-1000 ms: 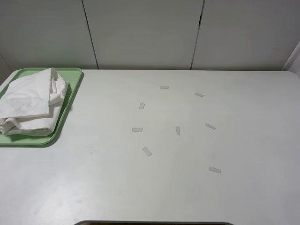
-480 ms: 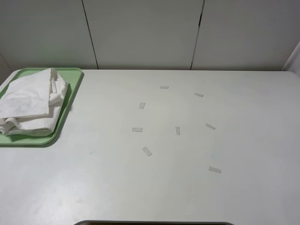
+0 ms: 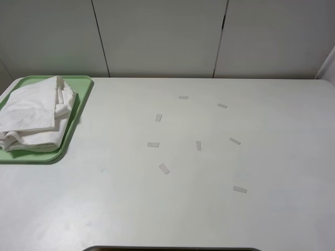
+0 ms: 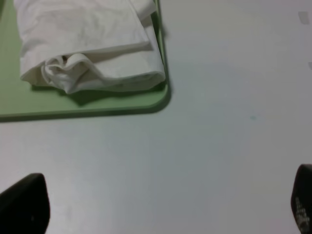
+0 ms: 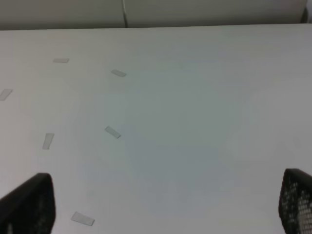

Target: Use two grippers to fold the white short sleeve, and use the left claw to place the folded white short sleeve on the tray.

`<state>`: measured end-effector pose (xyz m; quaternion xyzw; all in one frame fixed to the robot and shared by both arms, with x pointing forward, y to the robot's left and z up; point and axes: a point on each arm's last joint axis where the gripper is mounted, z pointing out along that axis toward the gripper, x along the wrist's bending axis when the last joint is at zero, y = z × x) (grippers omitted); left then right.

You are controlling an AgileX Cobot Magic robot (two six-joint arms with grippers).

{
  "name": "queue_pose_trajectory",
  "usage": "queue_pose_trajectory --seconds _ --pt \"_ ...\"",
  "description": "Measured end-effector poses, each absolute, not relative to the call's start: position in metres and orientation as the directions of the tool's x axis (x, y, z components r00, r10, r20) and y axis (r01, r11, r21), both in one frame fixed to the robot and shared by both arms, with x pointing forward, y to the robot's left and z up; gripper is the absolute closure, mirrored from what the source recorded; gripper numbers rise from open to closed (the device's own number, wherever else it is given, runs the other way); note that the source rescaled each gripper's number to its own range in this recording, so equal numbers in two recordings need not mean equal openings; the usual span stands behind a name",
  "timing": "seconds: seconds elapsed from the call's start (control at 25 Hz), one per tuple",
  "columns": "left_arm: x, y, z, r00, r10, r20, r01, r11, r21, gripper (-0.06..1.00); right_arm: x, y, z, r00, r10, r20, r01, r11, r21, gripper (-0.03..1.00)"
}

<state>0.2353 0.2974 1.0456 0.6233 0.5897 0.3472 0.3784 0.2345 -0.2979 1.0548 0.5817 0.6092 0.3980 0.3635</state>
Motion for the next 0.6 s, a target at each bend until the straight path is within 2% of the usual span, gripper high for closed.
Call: queue_pose_trajectory --seconds 0.4,0.6 --pt "0.2353 0.2979 1.0456 0.062 0.998 -0.005 0.472 -0.025 0.881 -0.06 0.2345 -0.2979 1.0548 -0.059 0.998 0.020 0.419 0.006 0.908 -0.03" --pt "0.2353 0.2980 1.0456 0.087 0.995 0.043 0.468 -0.079 0.880 -0.06 0.2345 -0.2979 1.0548 -0.059 0.998 0.020 0.419 0.006 0.908 -0.03"
